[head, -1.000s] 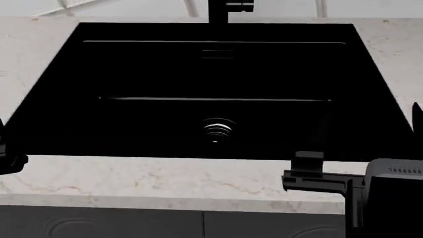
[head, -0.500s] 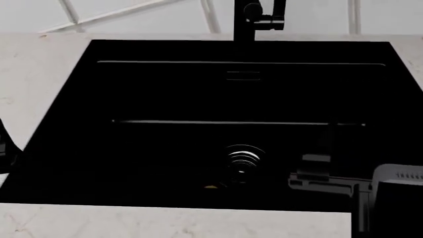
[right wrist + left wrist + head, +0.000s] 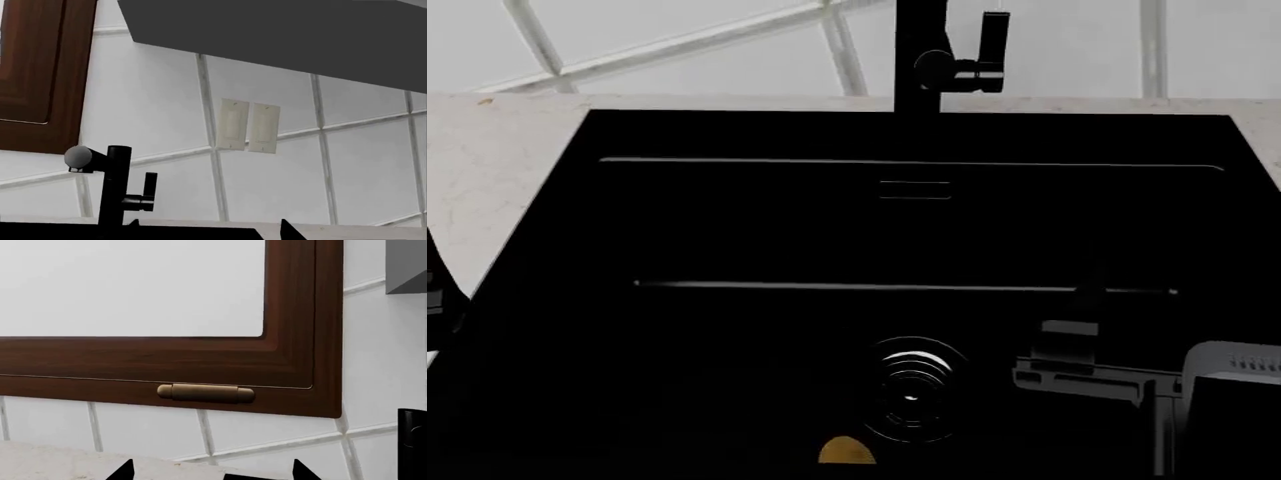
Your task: Turn the sink spout to the right.
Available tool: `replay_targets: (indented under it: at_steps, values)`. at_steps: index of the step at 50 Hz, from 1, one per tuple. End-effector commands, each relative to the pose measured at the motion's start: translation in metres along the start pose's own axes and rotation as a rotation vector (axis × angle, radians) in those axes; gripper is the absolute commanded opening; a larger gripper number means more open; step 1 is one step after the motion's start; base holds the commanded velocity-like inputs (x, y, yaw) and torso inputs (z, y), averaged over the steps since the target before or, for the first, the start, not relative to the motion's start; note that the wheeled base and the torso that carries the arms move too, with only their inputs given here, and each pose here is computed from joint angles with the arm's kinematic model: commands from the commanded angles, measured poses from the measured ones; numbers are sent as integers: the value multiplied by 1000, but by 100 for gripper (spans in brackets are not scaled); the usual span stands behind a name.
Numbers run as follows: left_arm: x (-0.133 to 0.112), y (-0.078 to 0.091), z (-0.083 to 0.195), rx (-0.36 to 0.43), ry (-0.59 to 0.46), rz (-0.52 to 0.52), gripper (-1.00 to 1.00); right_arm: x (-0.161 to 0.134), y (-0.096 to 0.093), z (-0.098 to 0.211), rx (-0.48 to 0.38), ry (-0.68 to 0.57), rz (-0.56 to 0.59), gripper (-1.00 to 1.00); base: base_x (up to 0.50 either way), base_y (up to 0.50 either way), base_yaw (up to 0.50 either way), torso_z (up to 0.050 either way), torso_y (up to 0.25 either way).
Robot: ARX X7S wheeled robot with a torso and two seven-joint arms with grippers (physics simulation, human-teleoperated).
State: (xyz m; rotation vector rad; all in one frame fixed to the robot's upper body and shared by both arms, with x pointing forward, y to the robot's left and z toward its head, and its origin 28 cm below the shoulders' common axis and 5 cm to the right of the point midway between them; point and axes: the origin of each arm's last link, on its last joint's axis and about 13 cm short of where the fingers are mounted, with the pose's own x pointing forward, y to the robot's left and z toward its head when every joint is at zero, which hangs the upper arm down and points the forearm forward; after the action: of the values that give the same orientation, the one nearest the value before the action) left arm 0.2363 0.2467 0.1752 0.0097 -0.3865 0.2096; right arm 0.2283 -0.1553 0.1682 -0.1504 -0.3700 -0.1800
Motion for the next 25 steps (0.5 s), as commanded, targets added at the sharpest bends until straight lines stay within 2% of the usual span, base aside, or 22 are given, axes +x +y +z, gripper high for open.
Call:
replay_targets:
  at_steps: [1,9,11,15,25]
  values:
    - [0,0,0,-2,0,1,100,2,0,3,1,5,0,100,109,-117,0,0,0]
    - [0,0,0,-1,2,-1,100,-2,0,-6,-2,9,-2,100,172,-96,0,0,0]
    - [0,0,0,-3,1,0,100,0,0,1,-2,10,1,100,240,-76,0,0,0]
    - [0,-1,0,-3,2,-1,100,-3,0,-6,-3,10,0,100,279,-63,0,0,0]
    - [0,-1,0,-5,1,-4,100,-1,-1,-1,0,16,-11,100,242,-47,0,0,0]
